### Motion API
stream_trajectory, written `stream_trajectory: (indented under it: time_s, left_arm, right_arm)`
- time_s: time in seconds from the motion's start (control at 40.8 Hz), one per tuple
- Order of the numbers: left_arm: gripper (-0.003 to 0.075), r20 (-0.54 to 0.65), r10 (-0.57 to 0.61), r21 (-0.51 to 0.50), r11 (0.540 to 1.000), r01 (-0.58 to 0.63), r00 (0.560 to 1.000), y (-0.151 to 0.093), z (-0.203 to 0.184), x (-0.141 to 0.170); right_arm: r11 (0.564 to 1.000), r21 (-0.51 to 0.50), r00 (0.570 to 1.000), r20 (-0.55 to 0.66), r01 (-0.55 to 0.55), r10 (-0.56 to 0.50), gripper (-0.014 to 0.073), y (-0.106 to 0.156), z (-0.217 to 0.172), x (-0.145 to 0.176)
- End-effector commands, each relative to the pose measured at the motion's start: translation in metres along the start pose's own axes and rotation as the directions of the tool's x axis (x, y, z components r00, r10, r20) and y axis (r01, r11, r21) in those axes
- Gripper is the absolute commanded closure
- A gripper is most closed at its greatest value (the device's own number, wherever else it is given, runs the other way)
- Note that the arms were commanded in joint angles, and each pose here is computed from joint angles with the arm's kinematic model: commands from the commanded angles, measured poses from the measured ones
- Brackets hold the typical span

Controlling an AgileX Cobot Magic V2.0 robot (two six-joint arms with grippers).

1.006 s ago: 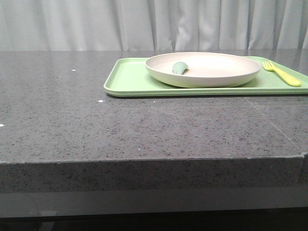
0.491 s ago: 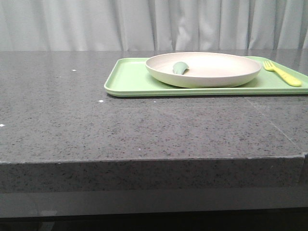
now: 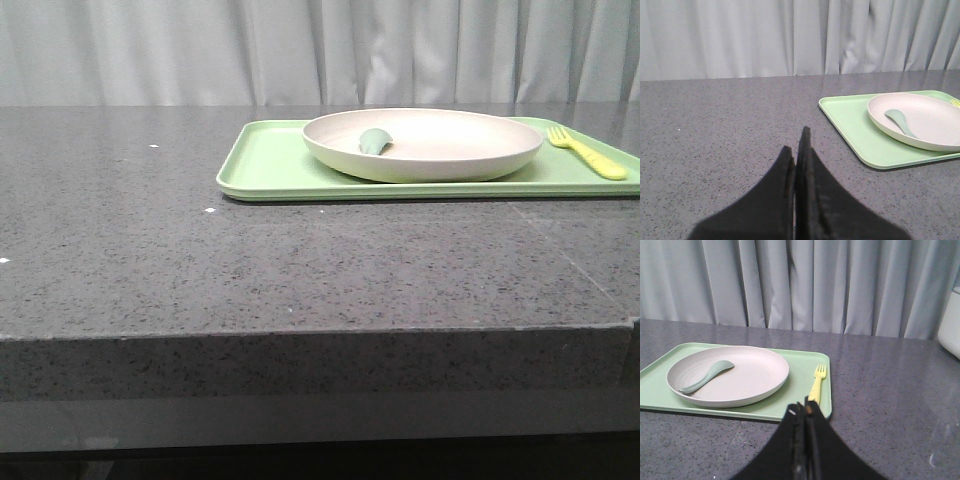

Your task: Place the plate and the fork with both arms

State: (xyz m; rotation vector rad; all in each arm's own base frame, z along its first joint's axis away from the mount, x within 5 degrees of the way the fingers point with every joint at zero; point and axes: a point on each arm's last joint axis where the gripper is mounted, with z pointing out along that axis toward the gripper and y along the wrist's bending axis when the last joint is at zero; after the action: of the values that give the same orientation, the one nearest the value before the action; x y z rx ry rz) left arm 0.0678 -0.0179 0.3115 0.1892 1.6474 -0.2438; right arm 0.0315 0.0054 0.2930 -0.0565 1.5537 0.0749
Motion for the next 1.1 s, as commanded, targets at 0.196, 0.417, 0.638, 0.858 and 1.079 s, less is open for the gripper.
stream_trajectory:
  time_s: [0.196,0.417,0.638,0.858,1.079]
  left_arm:
    - [0.0739,0.094,0.095,0.039,0.994,-0.099,0.991,-0.005,-0.002,-0.015]
    - [0.0739,0.075,0.088,0.009,0.996,-0.089,0.993,-0.002,-0.005,0.004]
    - [0.0739,0.057,0.055,-0.147,0.988,-0.046,0.997,0.009,-0.012,0.052]
    - [0.0739,0.057,0.027,-0.232,0.973,-0.013,0.998,0.014,-0.014,0.092]
    - [0.0739,0.073,0.031,-0.236,0.972,-0.012,0.997,0.017,-0.008,0.111]
  right_arm:
    - [1.0,0.011,0.995,0.1,0.014,-0.015,0.0663,-0.001,-0.001,-0.015]
    - [1.0,0.011,0.995,0.1,0.014,-0.015,0.0663,-0.001,-0.001,-0.015]
    - [1.0,0.011,0.995,0.1,0.014,-0.015,0.0663,-0.001,-0.001,-0.015]
    - [1.0,0.011,0.995,0.1,0.014,-0.015,0.0663,-0.001,-0.001,-0.015]
    - [1.0,0.011,0.995,0.1,0.014,-0.015,0.0663,-0.001,-0.001,-0.015]
